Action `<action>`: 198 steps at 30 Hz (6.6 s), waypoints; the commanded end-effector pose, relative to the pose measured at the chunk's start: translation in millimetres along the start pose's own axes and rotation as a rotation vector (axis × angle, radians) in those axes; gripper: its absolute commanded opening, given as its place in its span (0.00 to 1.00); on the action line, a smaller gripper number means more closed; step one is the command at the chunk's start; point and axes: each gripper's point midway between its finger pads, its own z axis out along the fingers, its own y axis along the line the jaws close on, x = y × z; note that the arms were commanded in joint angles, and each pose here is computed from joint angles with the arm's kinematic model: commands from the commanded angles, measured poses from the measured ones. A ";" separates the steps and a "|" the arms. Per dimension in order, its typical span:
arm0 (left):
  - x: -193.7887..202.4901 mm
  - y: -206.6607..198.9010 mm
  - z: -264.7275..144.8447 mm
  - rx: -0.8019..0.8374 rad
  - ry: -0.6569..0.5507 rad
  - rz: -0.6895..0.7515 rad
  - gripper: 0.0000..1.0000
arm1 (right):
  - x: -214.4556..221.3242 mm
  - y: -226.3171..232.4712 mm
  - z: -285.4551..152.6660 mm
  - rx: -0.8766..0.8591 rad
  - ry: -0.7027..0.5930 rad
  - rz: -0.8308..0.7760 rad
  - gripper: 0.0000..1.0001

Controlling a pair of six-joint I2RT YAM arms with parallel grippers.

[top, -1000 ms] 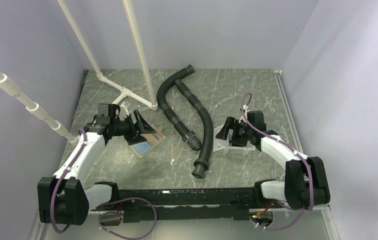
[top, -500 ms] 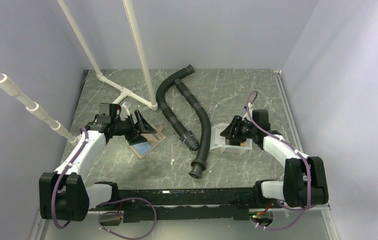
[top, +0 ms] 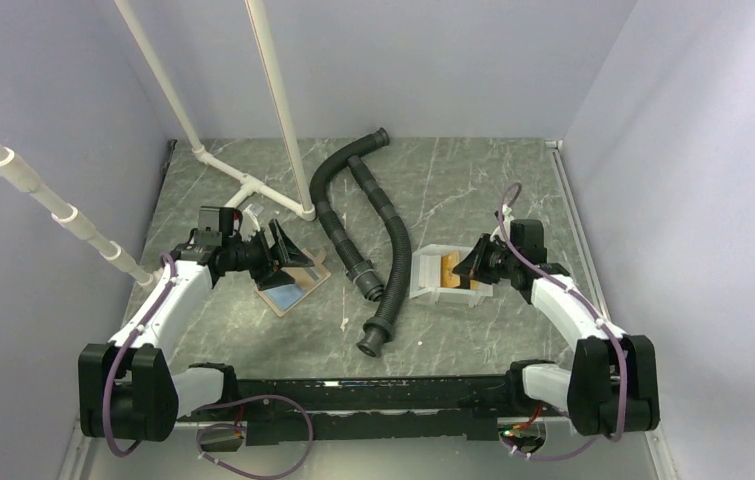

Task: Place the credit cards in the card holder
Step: Pick up the credit card from the storage box, then insert the credit card into the card holder.

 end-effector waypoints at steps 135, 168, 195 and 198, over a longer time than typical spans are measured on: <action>-28.5 112.9 22.8 -0.080 0.064 -0.325 0.00 | 116.8 243.1 230.9 -0.509 0.458 -0.516 0.00; -30.5 138.8 26.5 -0.161 0.140 -0.362 0.00 | 113.7 223.0 242.9 -0.389 0.467 -0.576 0.01; -43.9 148.9 34.6 -0.178 0.010 -0.446 0.00 | 118.2 218.8 249.2 -0.387 0.482 -0.571 0.01; -43.8 149.3 31.8 -0.194 -0.012 -0.448 0.00 | 118.7 218.9 249.2 -0.388 0.482 -0.568 0.01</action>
